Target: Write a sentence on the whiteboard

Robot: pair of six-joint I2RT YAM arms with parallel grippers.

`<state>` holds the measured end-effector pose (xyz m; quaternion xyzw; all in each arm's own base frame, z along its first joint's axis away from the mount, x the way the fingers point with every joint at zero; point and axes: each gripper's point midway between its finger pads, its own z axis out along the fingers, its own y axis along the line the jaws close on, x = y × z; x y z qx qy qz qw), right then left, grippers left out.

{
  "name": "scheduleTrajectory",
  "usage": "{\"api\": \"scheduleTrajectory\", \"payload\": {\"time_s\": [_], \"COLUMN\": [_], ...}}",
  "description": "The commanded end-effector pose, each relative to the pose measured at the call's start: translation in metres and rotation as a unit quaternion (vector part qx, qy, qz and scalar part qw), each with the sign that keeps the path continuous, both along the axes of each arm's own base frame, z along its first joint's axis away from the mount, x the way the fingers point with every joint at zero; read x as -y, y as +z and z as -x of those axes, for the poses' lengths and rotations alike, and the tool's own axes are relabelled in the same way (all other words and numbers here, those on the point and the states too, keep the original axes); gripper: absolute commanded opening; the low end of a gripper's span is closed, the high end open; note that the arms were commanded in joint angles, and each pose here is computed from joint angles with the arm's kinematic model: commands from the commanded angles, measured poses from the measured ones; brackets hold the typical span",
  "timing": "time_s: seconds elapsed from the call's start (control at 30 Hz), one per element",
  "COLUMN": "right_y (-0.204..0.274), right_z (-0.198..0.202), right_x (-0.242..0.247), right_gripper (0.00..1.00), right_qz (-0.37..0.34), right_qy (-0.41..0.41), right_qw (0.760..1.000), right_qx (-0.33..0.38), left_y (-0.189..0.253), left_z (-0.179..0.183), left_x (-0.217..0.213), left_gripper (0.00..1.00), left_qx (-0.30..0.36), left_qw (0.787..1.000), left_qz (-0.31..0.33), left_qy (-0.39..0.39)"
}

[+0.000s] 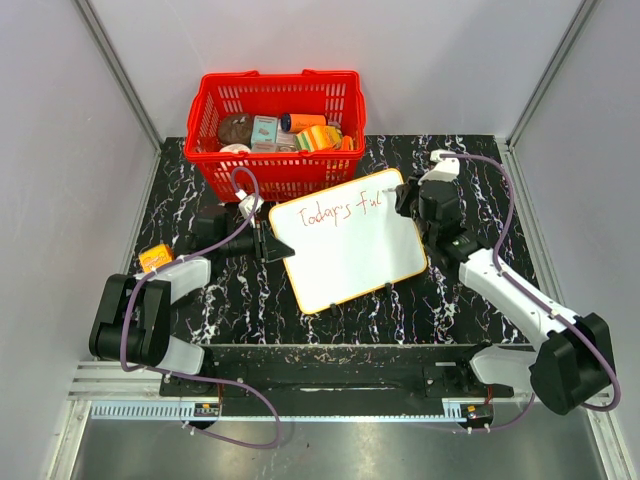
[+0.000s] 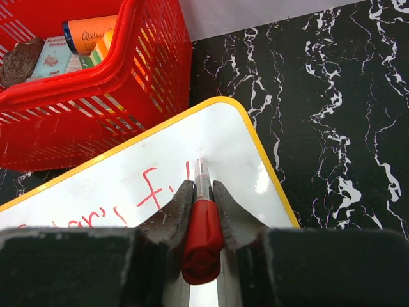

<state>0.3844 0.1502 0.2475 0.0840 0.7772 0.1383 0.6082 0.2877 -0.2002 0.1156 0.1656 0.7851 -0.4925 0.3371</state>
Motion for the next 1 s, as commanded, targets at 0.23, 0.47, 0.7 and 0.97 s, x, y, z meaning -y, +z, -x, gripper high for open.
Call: {"api": "scheduleTrajectory", "payload": {"time_s": [0.23, 0.47, 0.7, 0.97], "right_y": [-0.012, -0.023, -0.028, -0.02], "right_z": [0.012, 0.019, 0.024, 0.018], "right_x": [0.009, 0.009, 0.015, 0.023], "right_gripper": [0.0, 0.0, 0.0, 0.0], "right_qz": [-0.003, 0.0, 0.009, 0.01], "right_qy": [-0.004, 0.005, -0.004, -0.029], "right_qw": [1.0, 1.0, 1.0, 0.999], "right_qx": [-0.008, -0.022, -0.027, -0.019], "left_y": [-0.015, -0.015, -0.015, -0.015], "left_z": [-0.003, -0.004, -0.004, -0.004], "left_x": [-0.003, -0.003, -0.003, -0.003], "left_gripper": [0.0, 0.0, 0.0, 0.0], "left_qx": [0.037, 0.038, 0.037, 0.038], "left_qw": [0.998, 0.998, 0.998, 0.998], "left_qz": [-0.046, -0.047, -0.047, -0.047], "left_qy": [0.004, 0.005, 0.005, 0.005]}}
